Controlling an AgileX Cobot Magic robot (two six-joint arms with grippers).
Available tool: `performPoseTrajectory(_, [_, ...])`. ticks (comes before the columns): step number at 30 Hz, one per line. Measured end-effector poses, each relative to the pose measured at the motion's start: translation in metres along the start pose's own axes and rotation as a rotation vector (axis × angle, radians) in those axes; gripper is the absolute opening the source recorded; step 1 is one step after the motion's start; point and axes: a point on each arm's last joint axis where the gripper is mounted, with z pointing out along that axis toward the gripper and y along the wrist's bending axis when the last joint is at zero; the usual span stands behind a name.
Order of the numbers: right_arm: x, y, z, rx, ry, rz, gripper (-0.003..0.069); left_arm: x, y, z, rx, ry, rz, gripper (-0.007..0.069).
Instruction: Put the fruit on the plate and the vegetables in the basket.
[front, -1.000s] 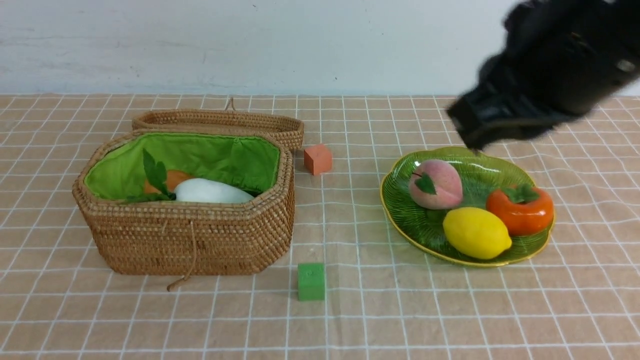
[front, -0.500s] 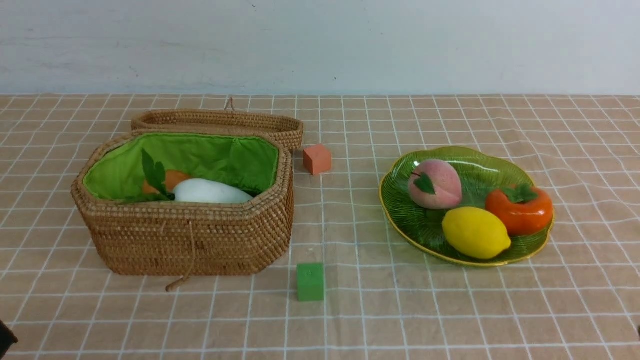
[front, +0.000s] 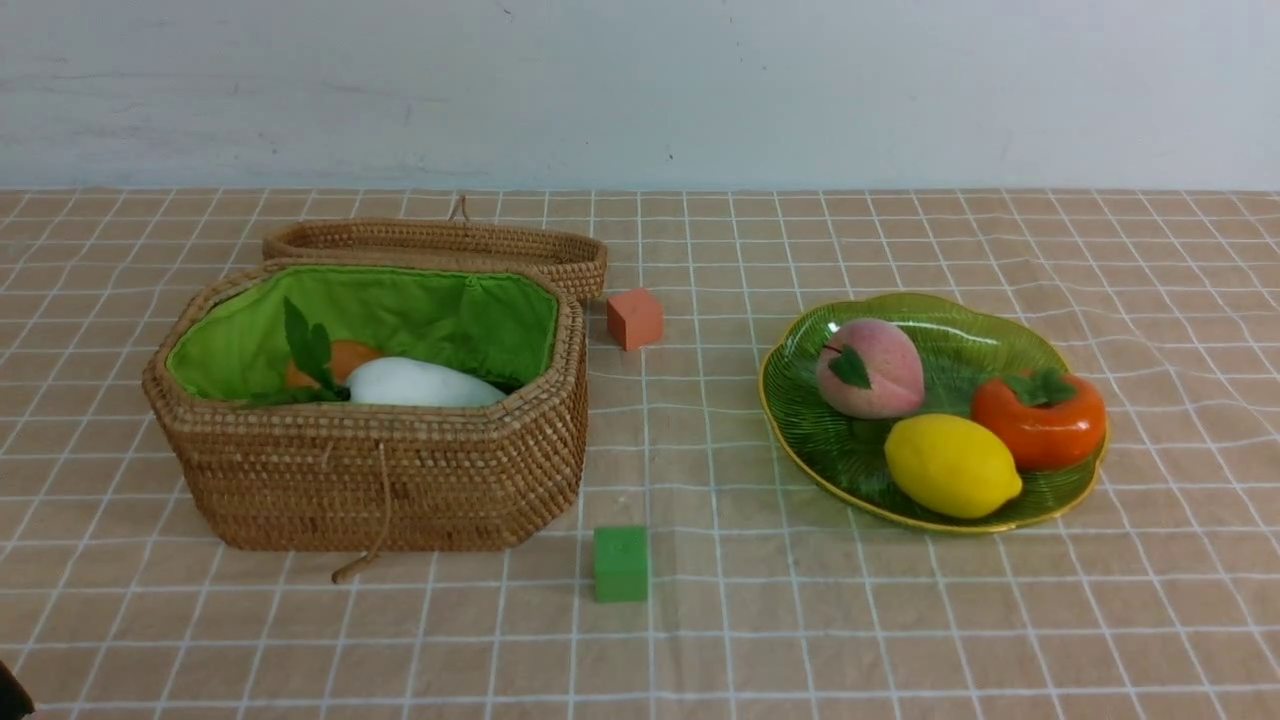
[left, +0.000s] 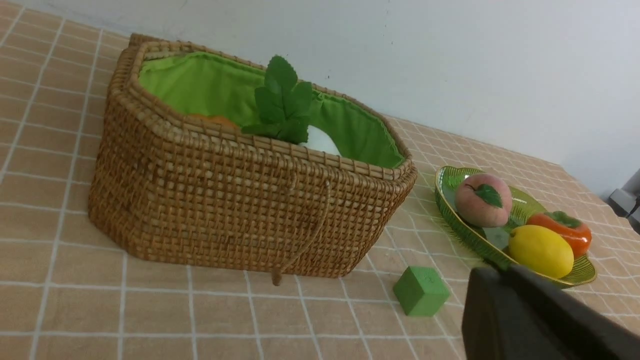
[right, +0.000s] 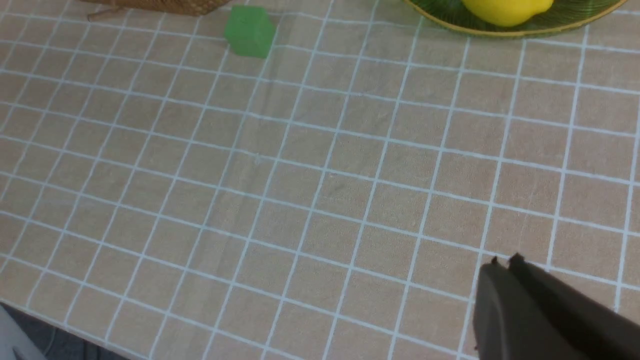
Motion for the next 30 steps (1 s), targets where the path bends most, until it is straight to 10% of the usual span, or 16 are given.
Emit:
performPoseTrajectory(12, [0.087, -0.05, 0.06, 0.466, -0.524, -0.009, -0.0017, 0.006, 0.007, 0.0, -0.077, 0.07, 0.0, -0.001])
performPoseTrajectory(30, [0.128, -0.069, 0.107, 0.462, -0.478, 0.134, -0.0014, 0.009, 0.01, -0.001, -0.108, 0.097, 0.002, -0.0006])
